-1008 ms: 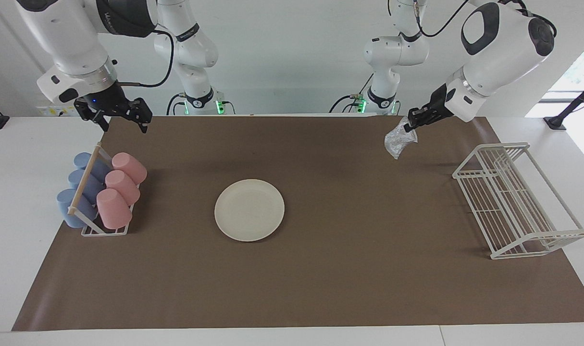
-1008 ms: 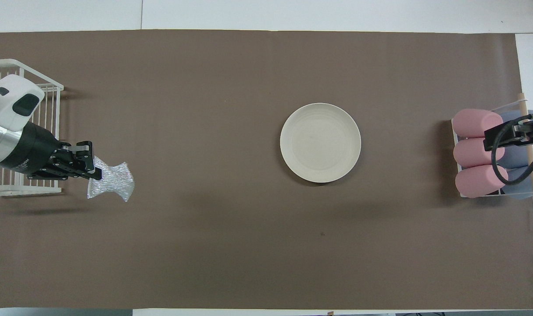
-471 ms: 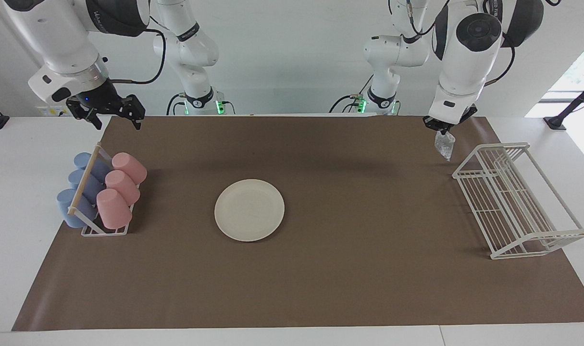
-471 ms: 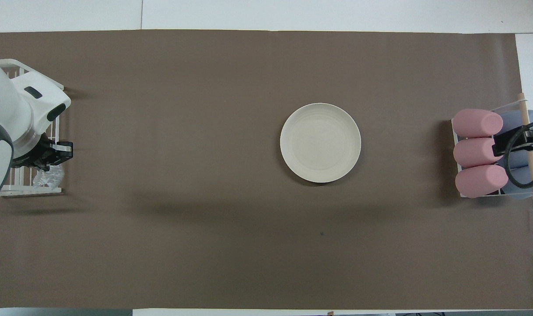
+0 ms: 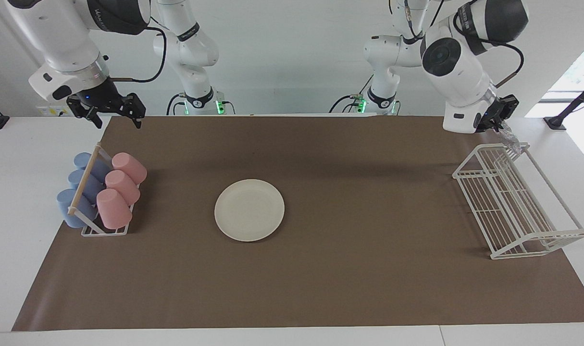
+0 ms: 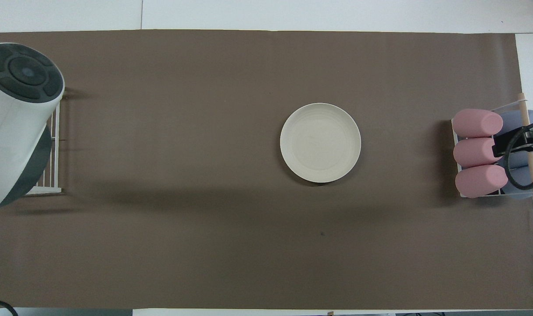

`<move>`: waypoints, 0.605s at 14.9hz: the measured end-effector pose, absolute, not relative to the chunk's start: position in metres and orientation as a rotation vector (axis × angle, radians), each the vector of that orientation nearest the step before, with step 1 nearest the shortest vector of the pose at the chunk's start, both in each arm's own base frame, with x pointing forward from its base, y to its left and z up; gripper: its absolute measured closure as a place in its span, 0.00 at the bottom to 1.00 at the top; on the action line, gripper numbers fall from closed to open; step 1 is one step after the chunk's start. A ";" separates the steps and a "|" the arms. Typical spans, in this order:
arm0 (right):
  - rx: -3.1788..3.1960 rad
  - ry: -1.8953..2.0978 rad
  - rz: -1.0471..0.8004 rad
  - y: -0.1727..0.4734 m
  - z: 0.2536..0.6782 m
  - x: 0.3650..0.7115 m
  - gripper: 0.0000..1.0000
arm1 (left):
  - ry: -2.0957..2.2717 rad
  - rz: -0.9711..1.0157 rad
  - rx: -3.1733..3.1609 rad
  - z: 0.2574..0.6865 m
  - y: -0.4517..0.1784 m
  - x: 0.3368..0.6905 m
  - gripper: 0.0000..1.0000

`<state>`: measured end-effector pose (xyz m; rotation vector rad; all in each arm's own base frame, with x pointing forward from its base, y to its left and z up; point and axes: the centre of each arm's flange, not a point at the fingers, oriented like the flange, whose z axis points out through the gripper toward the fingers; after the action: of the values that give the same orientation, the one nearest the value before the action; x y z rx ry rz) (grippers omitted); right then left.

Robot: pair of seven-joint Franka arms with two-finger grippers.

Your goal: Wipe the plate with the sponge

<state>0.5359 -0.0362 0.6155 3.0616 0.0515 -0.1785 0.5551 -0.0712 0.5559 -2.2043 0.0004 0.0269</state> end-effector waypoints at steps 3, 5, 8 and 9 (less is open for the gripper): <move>3.062 0.052 -0.179 -0.036 0.615 0.536 0.00 | 0.003 0.012 -2.093 0.511 -0.061 0.579 0.96; 3.062 0.052 -0.179 -0.036 0.615 0.536 0.00 | -0.007 -0.003 -2.033 0.484 -0.047 0.585 0.96; 3.062 0.052 -0.179 -0.036 0.615 0.536 0.00 | -0.076 -0.024 -1.967 0.435 -0.039 0.590 0.96; 3.062 0.052 -0.179 -0.036 0.615 0.536 0.00 | -0.105 -0.034 -1.950 0.415 -0.040 0.593 0.96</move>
<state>0.5359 -0.0362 0.6153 3.0616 0.0516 -0.1791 0.5928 -0.0398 0.4153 -1.9497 -0.1055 -0.0340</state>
